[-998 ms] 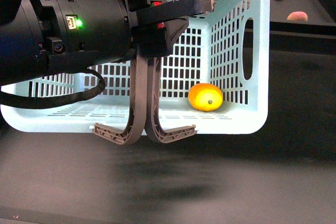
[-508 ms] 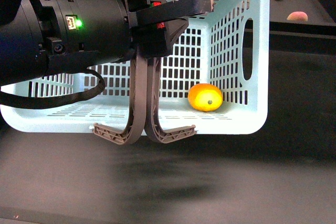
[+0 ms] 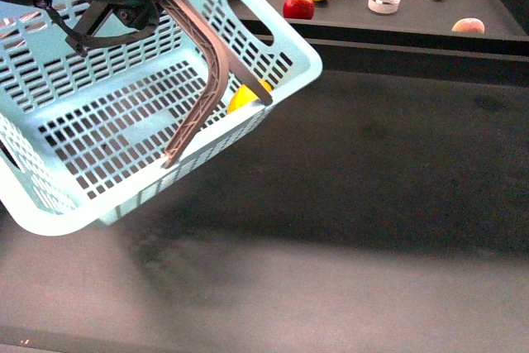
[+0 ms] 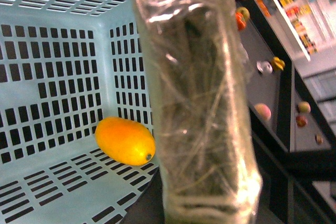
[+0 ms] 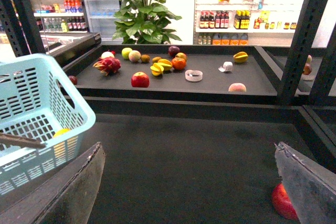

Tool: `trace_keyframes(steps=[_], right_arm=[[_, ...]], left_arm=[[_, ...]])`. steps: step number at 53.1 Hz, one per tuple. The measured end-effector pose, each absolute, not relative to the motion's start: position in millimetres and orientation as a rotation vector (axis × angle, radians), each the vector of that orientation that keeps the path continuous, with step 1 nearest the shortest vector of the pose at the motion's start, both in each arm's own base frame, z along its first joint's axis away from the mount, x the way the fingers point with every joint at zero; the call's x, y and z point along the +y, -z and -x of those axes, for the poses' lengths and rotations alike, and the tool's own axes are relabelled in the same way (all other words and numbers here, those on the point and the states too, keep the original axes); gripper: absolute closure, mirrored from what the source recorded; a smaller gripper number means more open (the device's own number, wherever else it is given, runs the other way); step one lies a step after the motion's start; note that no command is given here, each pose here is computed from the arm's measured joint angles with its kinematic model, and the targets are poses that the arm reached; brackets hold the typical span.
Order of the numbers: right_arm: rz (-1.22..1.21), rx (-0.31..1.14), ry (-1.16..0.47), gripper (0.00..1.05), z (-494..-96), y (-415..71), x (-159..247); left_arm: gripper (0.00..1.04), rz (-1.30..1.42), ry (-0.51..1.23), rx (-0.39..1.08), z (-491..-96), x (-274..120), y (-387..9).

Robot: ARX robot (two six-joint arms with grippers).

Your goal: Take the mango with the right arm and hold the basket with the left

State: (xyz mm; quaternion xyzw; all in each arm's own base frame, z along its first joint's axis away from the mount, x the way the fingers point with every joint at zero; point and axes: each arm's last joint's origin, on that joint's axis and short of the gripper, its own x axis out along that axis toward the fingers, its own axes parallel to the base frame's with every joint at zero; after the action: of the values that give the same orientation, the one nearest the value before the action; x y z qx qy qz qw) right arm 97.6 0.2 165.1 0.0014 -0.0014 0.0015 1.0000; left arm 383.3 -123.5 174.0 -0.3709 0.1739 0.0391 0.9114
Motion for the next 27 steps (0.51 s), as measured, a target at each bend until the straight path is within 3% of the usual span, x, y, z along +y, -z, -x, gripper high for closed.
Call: trace_keyframes(steps=[12,27], right_arm=[[-0.003,-0.003,-0.003,0.08,-97.6,-165.1,0.2],[-0.003,-0.003,-0.003,0.08,-97.6,-165.1,0.2]], left_arm=[[0.97,1.008,-0.360,0.305,-409.3,-100.4,-158.3],[0.97,1.217,-0.483,0.213,-436.7,-72.5,-146.7]])
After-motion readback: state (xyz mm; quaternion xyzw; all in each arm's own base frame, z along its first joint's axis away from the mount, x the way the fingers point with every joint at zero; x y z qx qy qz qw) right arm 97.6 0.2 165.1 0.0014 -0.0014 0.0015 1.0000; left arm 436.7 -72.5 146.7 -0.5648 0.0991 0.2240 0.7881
